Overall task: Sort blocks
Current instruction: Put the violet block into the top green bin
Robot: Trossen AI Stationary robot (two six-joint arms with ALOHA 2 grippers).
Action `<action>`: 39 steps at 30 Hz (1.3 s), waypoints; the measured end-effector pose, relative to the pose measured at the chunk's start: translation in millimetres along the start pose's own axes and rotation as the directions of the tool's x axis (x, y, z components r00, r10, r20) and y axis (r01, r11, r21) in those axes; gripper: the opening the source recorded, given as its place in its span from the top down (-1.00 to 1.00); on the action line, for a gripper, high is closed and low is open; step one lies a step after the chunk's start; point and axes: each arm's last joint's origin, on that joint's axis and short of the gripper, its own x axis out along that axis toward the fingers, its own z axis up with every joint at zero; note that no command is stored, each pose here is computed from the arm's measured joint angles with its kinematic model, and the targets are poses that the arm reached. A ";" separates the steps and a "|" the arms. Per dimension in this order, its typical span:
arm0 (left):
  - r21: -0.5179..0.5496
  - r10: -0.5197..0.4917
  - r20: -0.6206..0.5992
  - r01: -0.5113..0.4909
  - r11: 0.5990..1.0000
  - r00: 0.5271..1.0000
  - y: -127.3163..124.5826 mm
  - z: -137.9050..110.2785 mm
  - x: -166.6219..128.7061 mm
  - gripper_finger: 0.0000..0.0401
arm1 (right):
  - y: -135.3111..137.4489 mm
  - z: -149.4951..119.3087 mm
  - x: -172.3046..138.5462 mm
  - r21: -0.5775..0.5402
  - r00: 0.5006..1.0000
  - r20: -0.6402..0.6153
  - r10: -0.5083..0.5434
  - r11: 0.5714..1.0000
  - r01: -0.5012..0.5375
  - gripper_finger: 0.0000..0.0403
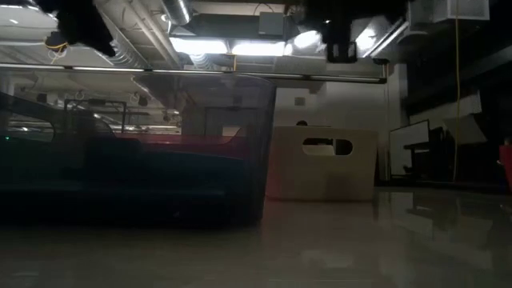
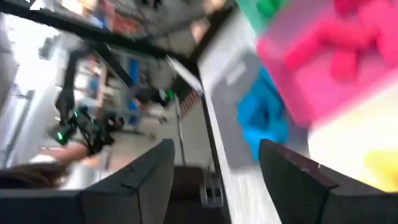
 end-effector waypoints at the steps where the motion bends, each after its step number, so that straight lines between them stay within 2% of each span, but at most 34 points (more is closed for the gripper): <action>1: -0.008 -0.035 0.020 0.035 0.999 0.999 0.0 -8.8 1.6 0.11 | 6.0 -3.6 -1.2 0.017 0.999 -0.029 -0.016 1.000 0.016 -0.14; 5: -0.046 -0.201 0.167 0.211 0.976 0.965 -7.3 -31.3 17.0 0.11 | 29.9 -26.0 -1.9 0.102 0.972 -0.166 -0.167 0.977 0.186 -0.12; 9: 0.033 -0.327 0.320 0.335 0.942 0.889 -18.2 -38.7 31.1 0.11 | 58.4 -62.6 -0.6 0.149 0.888 -0.292 -0.354 0.901 0.408 -0.12; 11: 0.086 -0.353 0.373 0.347 0.934 0.858 -21.0 -38.7 34.1 0.11 | 71.8 -84.1 1.6 0.173 0.843 -0.346 -0.412 0.855 0.489 -0.12; 13: 0.125 -0.360 0.396 0.339 0.933 0.845 -21.3 -38.5 34.9 0.11 | 85.1 -105.3 5.8 0.210 0.818 -0.386 -0.426 0.823 0.528 -0.12; 17: 0.140 -0.348 0.398 0.318 0.938 0.849 -19.7 -37.4 36.1 0.11 | 106.3 -155.1 16.6 0.265 0.764 -0.487 -0.424 0.761 0.591 -0.12; 20: 0.129 -0.335 0.398 0.309 0.942 0.854 -18.1 -36.6 37.5 0.11 | 116.3 -195.8 25.4 0.269 0.693 -0.573 -0.437 0.699 0.663 -0.12; 25: 0.132 -0.320 0.401 0.292 0.947 0.859 -16.3 -35.4 39.0 0.11 | 122.2 -257.7 35.6 0.234 0.563 -0.665 -0.490 0.580 0.781 -0.12; 30: 0.137 -0.308 0.404 0.277 0.951 0.861 -14.8 -34.1 40.1 0.11 | 116.4 -304.6 46.3 0.164 0.450 -0.693 -0.563 0.485 0.859 -0.12; 33: 0.136 -0.304 0.405 0.272 0.953 0.862 -14.2 -33.7 40.4 0.11 | 108.8 -325.1 55.0 0.130 0.393 -0.693 -0.604 0.431 0.893 -0.12; 37: 0.136 -0.304 0.406 0.273 0.953 0.862 -14.2 -33.7 40.4 0.11 | 96.0 -344.0 66.2 0.059 0.320 -0.680 -0.660 0.386 0.921 -0.12; 39: 0.136 -0.304 0.406 0.272 0.953 0.862 -14.2 -33.7 40.4 0.11 | 88.1 -350.6 70.6 0.029 0.275 -0.664 -0.695 0.343 0.939 -0.12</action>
